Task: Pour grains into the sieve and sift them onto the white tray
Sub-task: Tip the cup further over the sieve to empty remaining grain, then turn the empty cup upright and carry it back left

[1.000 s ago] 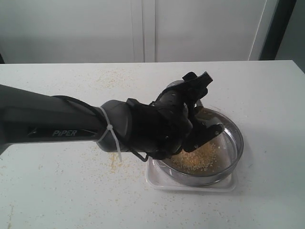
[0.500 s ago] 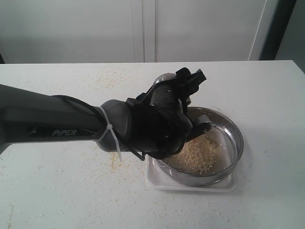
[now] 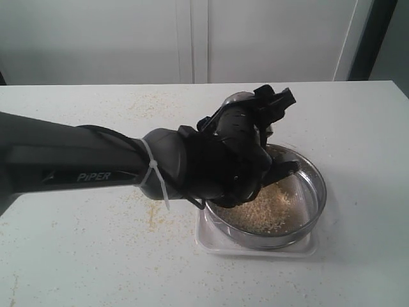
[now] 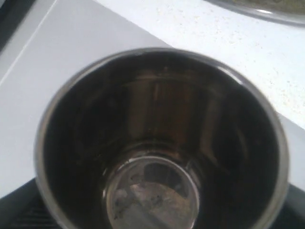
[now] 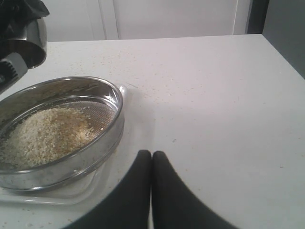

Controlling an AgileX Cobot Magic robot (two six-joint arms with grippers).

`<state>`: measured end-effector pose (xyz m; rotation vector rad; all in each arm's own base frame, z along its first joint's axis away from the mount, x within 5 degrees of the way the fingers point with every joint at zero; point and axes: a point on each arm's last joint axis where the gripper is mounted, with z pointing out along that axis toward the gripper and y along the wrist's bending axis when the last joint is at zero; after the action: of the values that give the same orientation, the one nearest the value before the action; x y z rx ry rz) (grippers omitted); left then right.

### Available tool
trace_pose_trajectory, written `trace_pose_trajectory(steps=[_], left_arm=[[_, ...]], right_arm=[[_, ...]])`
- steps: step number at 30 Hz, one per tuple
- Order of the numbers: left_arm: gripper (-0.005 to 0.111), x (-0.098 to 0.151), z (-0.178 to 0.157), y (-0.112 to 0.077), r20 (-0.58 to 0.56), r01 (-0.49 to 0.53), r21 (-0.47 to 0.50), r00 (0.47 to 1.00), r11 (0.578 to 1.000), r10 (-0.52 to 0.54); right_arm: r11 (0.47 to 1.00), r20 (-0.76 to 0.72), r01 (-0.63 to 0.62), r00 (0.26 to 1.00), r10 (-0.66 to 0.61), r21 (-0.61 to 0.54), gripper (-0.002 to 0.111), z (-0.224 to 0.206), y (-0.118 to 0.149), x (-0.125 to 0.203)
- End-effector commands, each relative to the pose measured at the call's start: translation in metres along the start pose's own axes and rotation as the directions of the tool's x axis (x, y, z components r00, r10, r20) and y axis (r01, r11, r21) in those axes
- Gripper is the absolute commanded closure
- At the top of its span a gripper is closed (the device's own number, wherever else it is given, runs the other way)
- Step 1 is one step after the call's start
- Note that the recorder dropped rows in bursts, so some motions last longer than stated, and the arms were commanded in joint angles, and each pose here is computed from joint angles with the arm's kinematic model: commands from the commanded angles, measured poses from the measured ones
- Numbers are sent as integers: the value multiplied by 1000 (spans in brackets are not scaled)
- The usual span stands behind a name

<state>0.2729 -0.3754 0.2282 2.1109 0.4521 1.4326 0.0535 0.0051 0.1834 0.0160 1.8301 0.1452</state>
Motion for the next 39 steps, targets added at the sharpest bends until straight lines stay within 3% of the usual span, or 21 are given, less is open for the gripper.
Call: trace_pose_trajectory(steps=[1,2,4,7,9,10,12,15,19,22,24,28,31,37,39], left_arm=[[107,5,4,7,35,68,-47,997,997,-66],[107,8,7,2,-34,-33,-6,999,999,33],[107,6,-6,7,-88,-19,10,996,1000,20],[107,-1,-12,17,22,91,-52,996,995,-89],[107,-2,-8,14,35,40,-41,999,998,-38],[107,-2,-19,20,12,64,-43,998,997,-63],[107,-3,-31,32,80,240,-88,969,967,-233],[107,10,-24,26,47,339,-63,941,939,-336],[107,33,-18,13,-64,614,-4,787,789,-613],[107,48,-27,18,14,817,58,574,574,-818],[107,59,-37,25,90,890,108,434,442,-896],[107,79,-50,23,195,931,175,286,320,-938],[107,90,-55,10,219,936,210,236,282,-947],[107,98,-75,-16,340,915,284,184,287,-922],[107,101,-84,-29,410,902,326,137,285,-902]], right_arm=[[1000,3,10,1000,-10,-3,108,0,0,1],[1000,3,10,1000,-10,-3,108,0,0,1],[1000,3,10,1000,-10,-3,108,0,0,1],[1000,3,10,1000,-10,-3,108,0,0,1],[1000,2,10,1000,-10,-2,108,0,0,1],[1000,1,10,1000,-10,-2,108,0,0,1],[1000,1,10,1000,-10,-2,108,0,0,1],[1000,1,10,1000,-10,-2,108,0,0,1],[1000,1,10,1000,-10,-2,108,0,0,1],[1000,1,10,1000,-10,-2,108,0,0,1],[1000,1,8,1000,-8,-3,108,0,0,1],[1000,1,8,1000,-8,-3,108,0,0,1],[1000,1,8,1000,-8,-3,108,0,0,1],[1000,1,8,1000,-8,-3,108,0,0,1],[1000,1,8,1000,-8,-3,108,0,0,1]])
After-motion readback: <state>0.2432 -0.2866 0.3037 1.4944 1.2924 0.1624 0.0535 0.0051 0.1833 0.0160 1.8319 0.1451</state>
